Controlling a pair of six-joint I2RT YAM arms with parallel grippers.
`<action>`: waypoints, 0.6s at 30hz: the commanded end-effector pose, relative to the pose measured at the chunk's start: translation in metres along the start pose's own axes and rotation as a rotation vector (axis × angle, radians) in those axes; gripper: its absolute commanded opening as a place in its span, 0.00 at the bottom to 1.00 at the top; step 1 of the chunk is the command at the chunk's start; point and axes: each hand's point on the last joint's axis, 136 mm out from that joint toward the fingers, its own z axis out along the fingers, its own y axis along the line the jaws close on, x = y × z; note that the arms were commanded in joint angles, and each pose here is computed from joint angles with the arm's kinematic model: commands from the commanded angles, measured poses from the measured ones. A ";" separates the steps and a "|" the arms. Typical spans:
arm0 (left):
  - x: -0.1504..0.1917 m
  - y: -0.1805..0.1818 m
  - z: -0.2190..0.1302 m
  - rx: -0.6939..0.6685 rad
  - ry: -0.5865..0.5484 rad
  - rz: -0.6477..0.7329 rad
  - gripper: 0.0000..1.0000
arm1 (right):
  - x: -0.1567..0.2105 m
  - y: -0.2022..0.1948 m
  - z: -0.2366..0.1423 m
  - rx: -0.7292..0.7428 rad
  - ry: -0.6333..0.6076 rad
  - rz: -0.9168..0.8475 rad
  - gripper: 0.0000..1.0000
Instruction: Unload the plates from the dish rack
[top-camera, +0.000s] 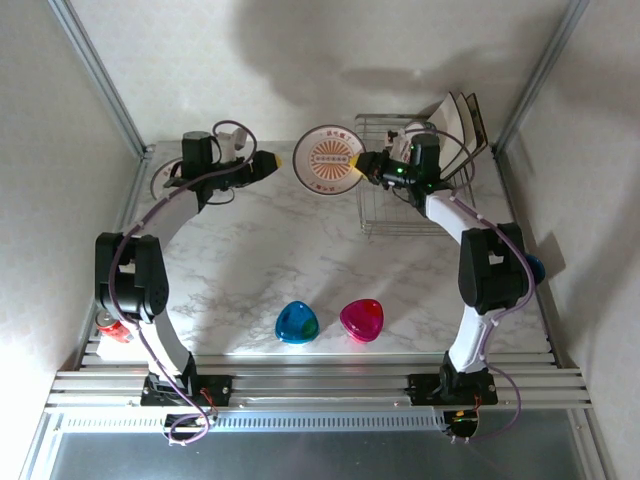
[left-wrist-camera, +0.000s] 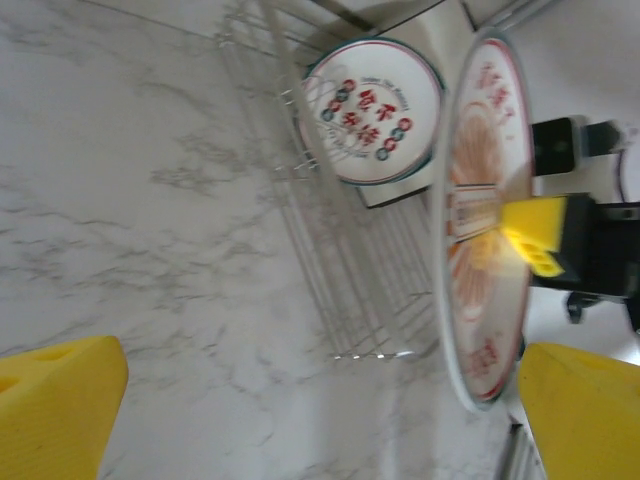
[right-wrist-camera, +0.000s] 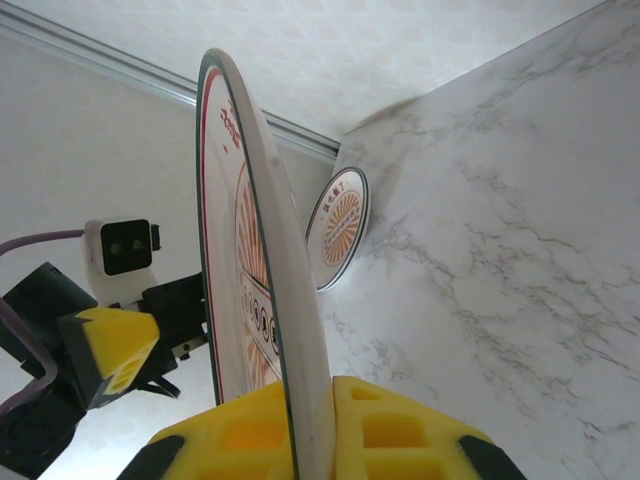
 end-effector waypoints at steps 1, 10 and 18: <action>0.001 -0.019 0.009 0.108 0.005 0.004 1.00 | -0.005 0.027 0.014 -0.087 0.019 -0.061 0.00; 0.009 -0.014 0.023 0.102 0.032 -0.011 0.83 | 0.000 0.036 0.035 -0.115 0.054 -0.066 0.00; 0.012 -0.009 0.028 0.102 0.042 -0.024 0.57 | 0.004 0.036 0.040 -0.116 0.066 -0.062 0.00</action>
